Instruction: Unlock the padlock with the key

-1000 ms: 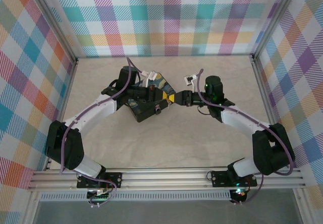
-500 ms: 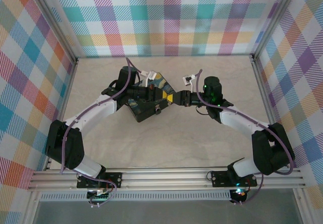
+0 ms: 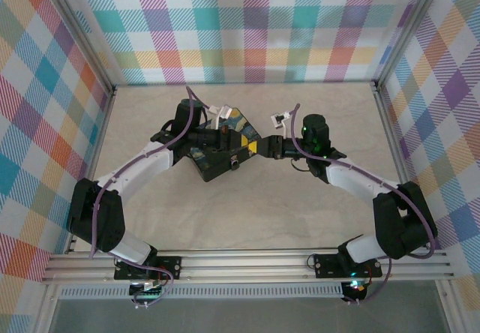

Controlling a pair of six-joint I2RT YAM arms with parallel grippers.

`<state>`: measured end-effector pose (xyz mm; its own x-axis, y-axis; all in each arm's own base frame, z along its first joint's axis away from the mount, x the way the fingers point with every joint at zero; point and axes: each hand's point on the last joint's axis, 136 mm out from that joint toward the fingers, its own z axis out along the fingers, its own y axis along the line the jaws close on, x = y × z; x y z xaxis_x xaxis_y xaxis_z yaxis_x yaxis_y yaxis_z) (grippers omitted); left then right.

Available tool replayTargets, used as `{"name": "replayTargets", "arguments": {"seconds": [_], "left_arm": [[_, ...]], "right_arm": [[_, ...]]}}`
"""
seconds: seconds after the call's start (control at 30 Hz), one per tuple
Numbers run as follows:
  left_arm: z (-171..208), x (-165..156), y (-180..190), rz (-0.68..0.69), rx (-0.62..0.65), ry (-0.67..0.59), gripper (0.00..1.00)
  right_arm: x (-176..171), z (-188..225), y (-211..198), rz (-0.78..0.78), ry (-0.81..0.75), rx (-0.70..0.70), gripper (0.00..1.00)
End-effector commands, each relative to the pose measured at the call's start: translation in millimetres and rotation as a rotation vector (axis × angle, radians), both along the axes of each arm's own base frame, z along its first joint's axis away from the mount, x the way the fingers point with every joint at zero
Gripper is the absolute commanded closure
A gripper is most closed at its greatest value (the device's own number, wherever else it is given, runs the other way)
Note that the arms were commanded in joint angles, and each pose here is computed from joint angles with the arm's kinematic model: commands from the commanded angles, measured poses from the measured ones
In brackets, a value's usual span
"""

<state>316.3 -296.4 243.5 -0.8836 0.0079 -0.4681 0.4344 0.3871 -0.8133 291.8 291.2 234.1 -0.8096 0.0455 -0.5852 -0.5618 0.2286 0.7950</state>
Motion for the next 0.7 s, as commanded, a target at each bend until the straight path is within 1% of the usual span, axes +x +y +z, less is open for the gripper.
{"name": "replayTargets", "arguments": {"seconds": [0.0, 0.07, 0.3, 0.53, 0.67], "left_arm": [[22.8, -7.1, 3.4, -0.023, -0.054, -0.052, 1.0], [22.7, -6.8, 4.4, -0.017, -0.045, -0.055, 1.0], [25.8, -5.7, 6.1, -0.002, -0.046, -0.061, 1.0], [30.3, -5.7, 5.9, -0.001, -0.056, -0.069, 1.0], [29.4, -6.0, 6.8, 0.004, -0.06, -0.069, 1.0]], "right_arm": [[-1.2, -1.3, 3.8, 0.021, 0.007, 0.009, 0.6], [-1.4, 1.5, 5.0, 0.03, 0.001, 0.017, 0.61], [-5.2, 7.4, 8.9, 0.068, 0.004, 0.044, 0.73], [-8.1, 14.9, 11.4, 0.091, -0.004, 0.087, 0.81], [-9.7, 21.6, 12.0, 0.104, -0.027, 0.112, 0.89]]}}
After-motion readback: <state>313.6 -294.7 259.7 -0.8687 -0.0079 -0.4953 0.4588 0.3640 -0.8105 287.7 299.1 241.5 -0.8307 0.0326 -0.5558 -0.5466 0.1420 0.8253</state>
